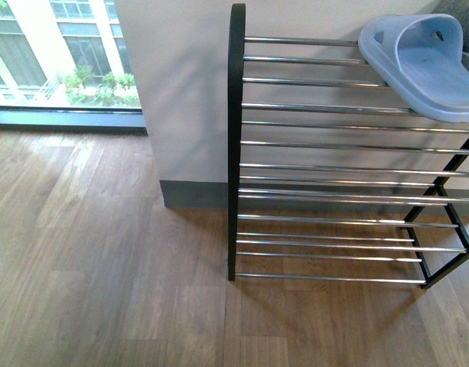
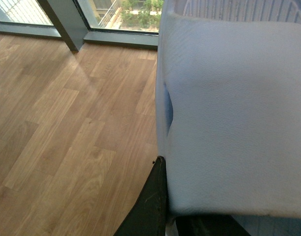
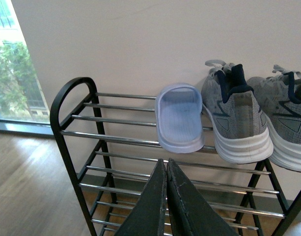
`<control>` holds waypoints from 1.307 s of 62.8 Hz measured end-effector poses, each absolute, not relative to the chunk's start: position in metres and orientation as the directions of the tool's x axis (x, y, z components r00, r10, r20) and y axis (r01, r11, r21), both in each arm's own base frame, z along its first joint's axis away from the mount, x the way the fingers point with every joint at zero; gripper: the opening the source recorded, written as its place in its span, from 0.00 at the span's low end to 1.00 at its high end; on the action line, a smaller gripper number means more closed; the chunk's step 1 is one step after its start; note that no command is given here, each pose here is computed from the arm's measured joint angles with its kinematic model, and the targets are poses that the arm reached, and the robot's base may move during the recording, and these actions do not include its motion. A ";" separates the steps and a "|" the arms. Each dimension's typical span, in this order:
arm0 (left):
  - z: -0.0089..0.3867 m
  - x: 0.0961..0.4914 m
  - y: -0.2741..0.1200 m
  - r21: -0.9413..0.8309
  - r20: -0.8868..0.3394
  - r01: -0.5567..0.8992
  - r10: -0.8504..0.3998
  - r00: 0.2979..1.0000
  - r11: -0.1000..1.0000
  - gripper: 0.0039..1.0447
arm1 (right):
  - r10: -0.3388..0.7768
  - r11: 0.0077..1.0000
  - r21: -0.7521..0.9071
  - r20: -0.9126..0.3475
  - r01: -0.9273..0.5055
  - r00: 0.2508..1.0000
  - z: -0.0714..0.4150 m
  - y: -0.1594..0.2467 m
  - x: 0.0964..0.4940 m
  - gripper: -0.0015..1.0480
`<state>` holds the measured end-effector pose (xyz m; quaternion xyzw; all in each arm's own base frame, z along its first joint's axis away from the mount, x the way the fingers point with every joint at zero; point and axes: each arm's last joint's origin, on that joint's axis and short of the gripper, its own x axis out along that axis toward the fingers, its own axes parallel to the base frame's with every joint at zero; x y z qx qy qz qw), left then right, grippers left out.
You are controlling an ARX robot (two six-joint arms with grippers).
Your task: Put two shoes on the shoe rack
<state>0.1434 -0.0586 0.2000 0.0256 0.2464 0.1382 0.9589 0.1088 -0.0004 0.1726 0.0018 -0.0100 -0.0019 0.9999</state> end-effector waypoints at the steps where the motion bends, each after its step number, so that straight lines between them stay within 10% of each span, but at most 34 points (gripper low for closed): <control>1: 0.200 0.143 -0.059 0.117 -0.465 -0.252 0.278 0.840 0.960 0.02 | -0.004 1.000 0.004 0.020 0.004 1.000 0.173 0.000 0.108 0.02; 29: 0.200 0.143 -0.059 0.117 -0.465 -0.252 0.278 0.840 0.960 0.02 | -0.003 1.000 0.002 0.015 0.003 1.000 0.170 0.000 0.097 0.02; 64: 0.200 0.143 -0.058 0.118 -0.464 -0.256 0.282 0.840 0.959 0.02 | 0.001 1.000 0.003 0.016 -0.001 1.000 0.170 0.000 0.097 0.90; 82: 0.200 0.144 -0.059 0.116 -0.467 -0.249 0.274 0.841 0.962 0.02 | -0.006 1.000 0.003 0.015 0.006 1.000 0.170 0.000 0.097 0.91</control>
